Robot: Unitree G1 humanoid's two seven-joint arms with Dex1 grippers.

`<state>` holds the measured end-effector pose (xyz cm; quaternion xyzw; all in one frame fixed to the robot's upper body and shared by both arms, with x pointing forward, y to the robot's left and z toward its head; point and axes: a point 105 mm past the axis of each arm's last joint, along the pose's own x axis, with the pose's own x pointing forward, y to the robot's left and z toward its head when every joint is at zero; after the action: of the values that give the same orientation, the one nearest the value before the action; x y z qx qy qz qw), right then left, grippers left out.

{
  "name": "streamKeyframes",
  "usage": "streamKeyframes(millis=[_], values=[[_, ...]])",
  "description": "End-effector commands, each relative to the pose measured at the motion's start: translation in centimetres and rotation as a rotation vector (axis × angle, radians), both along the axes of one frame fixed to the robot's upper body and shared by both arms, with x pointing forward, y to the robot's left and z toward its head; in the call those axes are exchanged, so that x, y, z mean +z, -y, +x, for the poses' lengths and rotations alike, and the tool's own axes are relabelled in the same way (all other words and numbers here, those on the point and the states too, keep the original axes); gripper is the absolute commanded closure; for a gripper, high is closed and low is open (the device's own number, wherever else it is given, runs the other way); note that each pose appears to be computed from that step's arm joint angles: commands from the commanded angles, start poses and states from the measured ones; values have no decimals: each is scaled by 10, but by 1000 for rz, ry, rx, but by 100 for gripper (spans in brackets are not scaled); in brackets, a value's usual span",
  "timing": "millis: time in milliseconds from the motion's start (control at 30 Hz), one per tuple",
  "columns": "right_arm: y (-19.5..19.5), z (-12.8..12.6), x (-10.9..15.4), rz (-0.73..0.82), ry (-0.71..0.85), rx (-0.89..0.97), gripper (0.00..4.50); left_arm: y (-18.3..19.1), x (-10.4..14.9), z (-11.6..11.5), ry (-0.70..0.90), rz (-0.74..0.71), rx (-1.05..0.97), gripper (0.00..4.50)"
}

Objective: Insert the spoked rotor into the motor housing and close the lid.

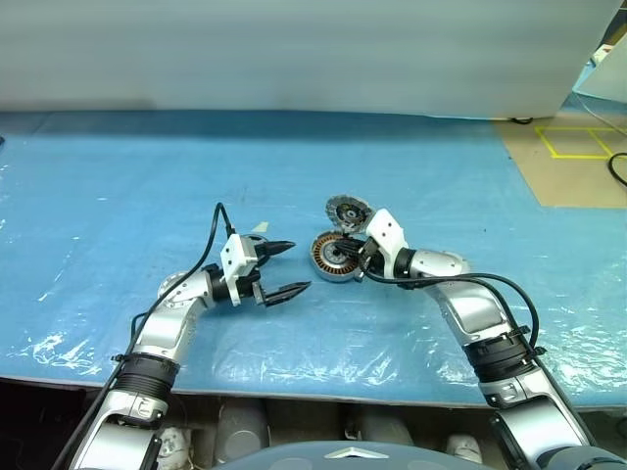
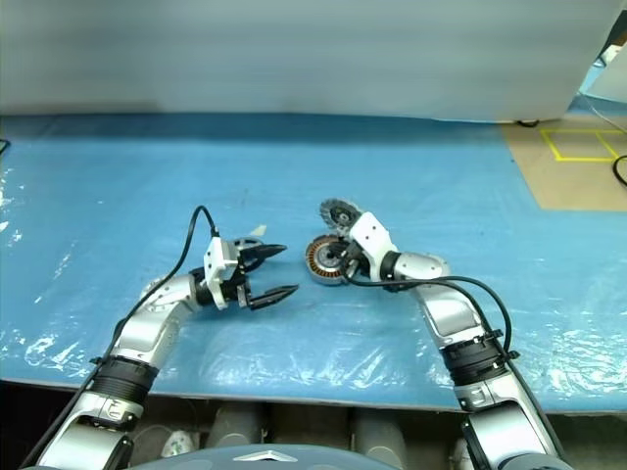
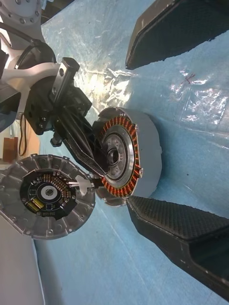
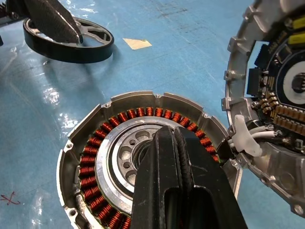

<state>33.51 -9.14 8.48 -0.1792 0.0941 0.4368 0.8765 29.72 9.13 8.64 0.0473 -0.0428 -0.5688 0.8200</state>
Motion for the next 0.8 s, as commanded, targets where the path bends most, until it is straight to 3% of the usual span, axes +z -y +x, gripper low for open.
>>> streamKeyframes(millis=[33,433,600,800], values=[[12,2,-17,-93,-25,-45,448,1,8,0,31,-10,-8,0],[14,-15,-42,-187,-107,7,448,2,8,1,33,-9,-14,0],[5,-21,-26,-51,-177,47,448,3,7,1,32,-6,-17,0],[9,-15,-16,-100,-149,46,448,3,7,1,34,-10,-15,0]])
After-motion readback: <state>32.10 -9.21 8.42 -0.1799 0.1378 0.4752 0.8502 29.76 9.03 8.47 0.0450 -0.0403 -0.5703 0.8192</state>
